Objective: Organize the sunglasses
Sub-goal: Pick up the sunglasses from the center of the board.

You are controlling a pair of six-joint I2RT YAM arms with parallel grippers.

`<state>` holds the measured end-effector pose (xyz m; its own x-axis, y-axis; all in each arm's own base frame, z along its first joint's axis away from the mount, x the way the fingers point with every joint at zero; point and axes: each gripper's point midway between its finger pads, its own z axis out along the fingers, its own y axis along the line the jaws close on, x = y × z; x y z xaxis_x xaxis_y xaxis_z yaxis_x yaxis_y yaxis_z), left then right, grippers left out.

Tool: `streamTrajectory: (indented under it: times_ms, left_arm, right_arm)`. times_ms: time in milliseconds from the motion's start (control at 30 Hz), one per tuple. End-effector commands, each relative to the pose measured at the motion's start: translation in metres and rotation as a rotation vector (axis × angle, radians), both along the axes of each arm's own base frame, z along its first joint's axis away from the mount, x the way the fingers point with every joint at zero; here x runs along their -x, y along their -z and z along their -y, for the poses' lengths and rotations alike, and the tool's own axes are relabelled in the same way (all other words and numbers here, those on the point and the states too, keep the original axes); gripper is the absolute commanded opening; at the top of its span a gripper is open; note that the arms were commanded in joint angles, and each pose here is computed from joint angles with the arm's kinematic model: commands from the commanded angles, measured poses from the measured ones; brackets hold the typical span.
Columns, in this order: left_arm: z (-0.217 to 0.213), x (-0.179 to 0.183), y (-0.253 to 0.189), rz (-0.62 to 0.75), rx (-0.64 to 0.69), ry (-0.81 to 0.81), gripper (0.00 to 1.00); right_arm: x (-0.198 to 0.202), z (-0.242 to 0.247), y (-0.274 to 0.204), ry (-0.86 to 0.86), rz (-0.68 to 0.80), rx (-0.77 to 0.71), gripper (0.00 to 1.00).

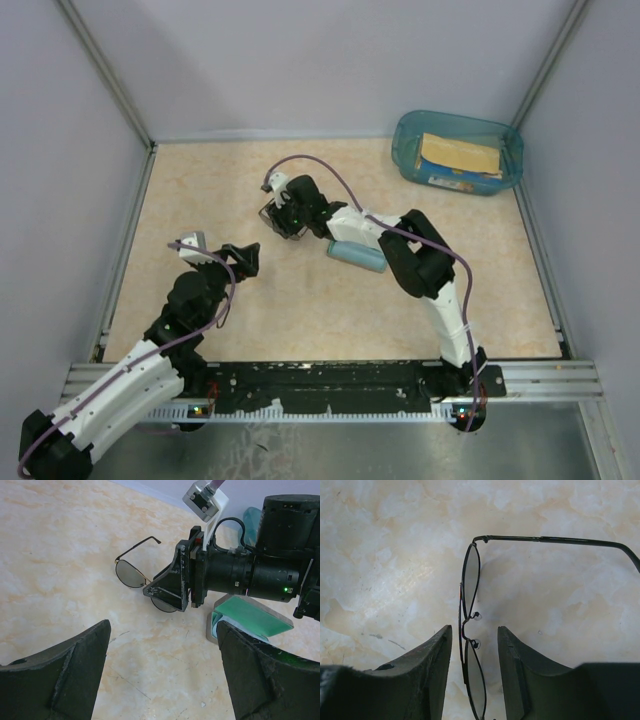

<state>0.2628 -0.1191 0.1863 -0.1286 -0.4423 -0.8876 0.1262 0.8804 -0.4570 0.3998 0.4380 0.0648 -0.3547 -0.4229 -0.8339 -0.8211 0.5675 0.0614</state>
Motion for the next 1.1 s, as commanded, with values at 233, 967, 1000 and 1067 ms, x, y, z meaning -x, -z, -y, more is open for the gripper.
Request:
streamTrajectory:
  times_ms: [233, 967, 1000, 1067]
  left_arm:
    - [-0.0053, 0.0001, 0.0046, -0.004, -0.014, -0.019, 0.93]
    - [-0.0065, 0.0, 0.0042, -0.004, -0.016, -0.026, 0.93]
    - [-0.0068, 0.0, 0.0043, -0.004, -0.017, -0.026, 0.93]
    - [-0.0071, 0.0, 0.0043, -0.005, -0.018, -0.028, 0.93]
  right_arm:
    - [-0.0072, -0.0219, -0.0299, -0.032, 0.068, -0.061, 0.36]
    - [-0.009, -0.0216, -0.0281, -0.038, 0.075, -0.045, 0.09]
    - [-0.0087, -0.0218, -0.0293, -0.04, 0.08, -0.044, 0.07]
    - [-0.0088, -0.0216, -0.0321, -0.046, 0.095, -0.046, 0.04]
